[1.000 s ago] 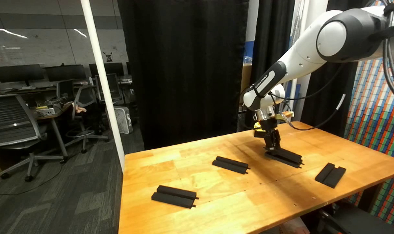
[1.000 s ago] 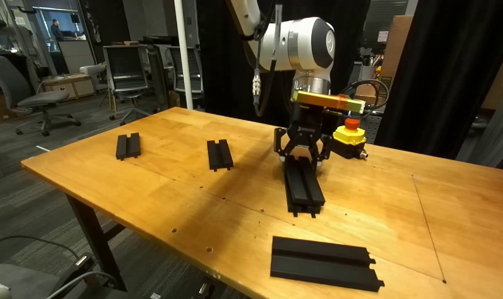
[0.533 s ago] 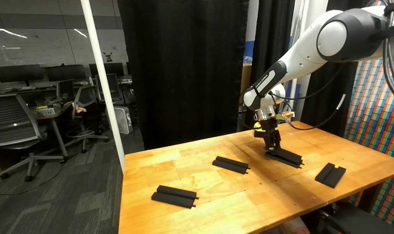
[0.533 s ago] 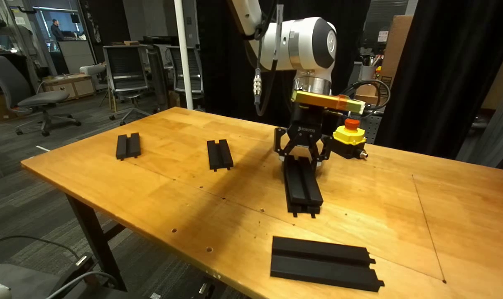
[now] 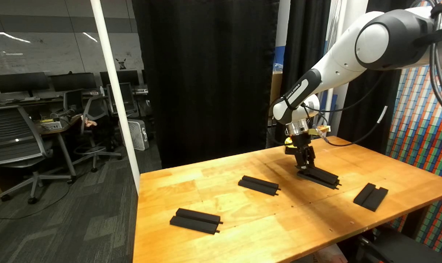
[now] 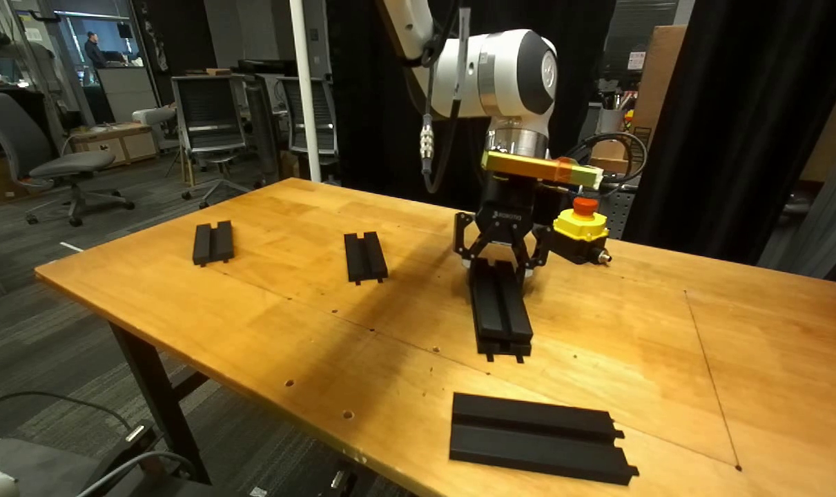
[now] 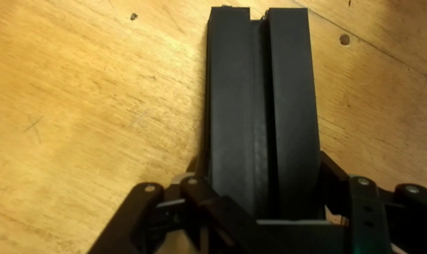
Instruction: Stack the black pieces together
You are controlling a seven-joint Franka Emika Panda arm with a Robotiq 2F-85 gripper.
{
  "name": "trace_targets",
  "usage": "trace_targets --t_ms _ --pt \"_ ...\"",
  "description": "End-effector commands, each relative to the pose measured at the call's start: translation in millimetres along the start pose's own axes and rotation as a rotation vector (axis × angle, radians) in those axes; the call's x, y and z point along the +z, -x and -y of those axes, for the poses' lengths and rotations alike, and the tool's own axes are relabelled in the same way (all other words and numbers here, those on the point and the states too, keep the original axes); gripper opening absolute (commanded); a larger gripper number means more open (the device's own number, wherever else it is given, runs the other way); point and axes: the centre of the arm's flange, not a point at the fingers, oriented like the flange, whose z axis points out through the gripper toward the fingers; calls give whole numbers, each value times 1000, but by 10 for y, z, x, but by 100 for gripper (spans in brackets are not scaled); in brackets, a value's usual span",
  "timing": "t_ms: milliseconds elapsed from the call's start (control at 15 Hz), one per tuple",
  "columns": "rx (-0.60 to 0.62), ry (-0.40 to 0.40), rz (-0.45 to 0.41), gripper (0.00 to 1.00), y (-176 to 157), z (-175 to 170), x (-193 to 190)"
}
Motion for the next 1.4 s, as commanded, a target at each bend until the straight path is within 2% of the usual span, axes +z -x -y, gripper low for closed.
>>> trace_targets --t_ms 0,133,400,867,1000,1333 --pt "13 -2 2 94 11 49 104" --pt "23 -7 5 100 36 44 124" --pt "55 -2 1 100 126 55 77" --pt "212 8 -56 100 593 121 -306" --pt "314 -18 -62 100 790 167 -387" --pt "580 -104 -93 100 1263 530 -341"
